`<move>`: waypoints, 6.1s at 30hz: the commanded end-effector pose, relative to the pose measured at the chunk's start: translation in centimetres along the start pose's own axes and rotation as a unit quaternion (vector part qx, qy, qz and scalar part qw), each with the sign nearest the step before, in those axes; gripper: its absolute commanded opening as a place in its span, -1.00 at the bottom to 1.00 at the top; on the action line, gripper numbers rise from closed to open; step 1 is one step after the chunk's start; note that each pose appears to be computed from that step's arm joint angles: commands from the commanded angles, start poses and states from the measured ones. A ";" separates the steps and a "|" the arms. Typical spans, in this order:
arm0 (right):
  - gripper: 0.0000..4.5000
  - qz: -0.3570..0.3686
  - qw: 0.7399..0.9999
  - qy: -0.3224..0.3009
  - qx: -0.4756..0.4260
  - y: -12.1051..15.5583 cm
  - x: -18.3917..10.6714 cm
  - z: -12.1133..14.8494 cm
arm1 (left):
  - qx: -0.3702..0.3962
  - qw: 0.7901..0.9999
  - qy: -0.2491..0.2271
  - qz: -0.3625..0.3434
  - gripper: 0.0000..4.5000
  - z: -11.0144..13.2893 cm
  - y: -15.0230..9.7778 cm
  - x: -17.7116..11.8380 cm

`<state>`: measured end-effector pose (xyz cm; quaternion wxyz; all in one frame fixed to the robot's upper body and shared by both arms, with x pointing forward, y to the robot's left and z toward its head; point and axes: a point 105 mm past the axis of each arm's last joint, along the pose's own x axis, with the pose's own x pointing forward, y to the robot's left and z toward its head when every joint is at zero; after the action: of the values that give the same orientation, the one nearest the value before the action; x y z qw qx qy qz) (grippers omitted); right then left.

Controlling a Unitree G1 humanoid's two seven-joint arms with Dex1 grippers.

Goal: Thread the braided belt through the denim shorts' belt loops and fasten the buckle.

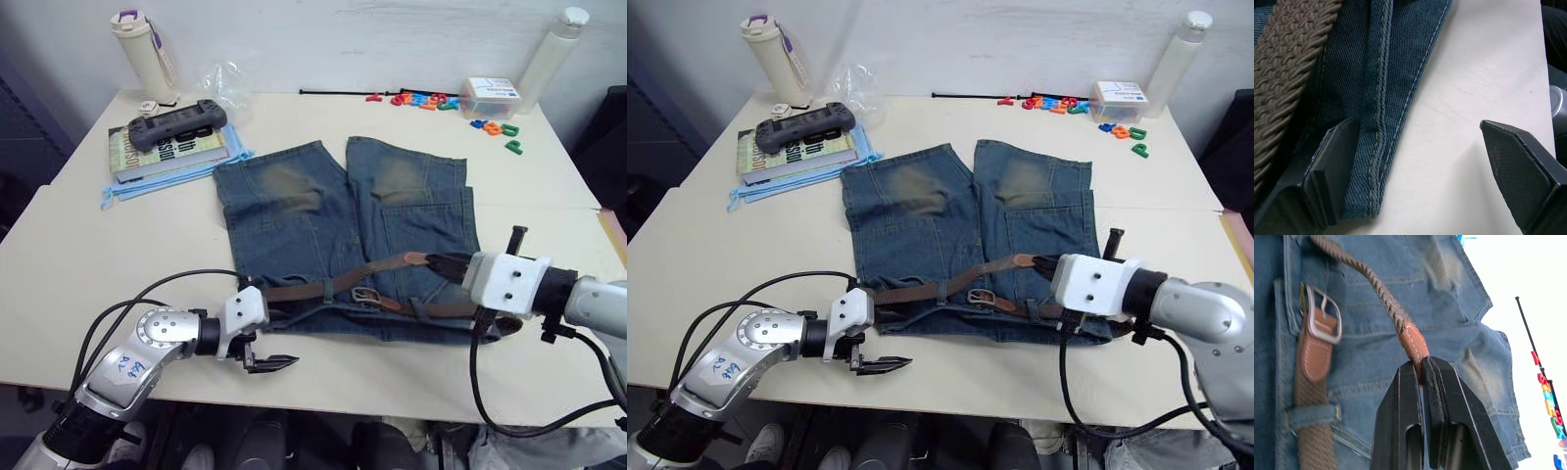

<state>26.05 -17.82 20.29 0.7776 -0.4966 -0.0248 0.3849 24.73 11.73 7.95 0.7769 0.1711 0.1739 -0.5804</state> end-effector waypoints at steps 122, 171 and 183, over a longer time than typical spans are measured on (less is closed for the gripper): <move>-0.98 -0.168 0.935 0.078 0.304 3.2 8.9 3.2 | -0.055 0.976 -0.010 0.209 -1.00 4.5 3.7 2.6; -0.52 -0.023 0.973 0.070 0.218 7.3 9.5 5.5 | -0.052 0.971 -0.178 0.148 -1.00 11.1 2.9 6.0; 0.84 -0.025 0.961 0.038 0.272 3.8 5.2 5.3 | -0.053 0.972 -0.176 0.145 -1.00 10.8 2.9 6.2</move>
<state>26.95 -7.60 13.75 0.8862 -0.3171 0.1338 0.3100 30.71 3.16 13.13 0.8895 0.0539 0.0770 -0.4471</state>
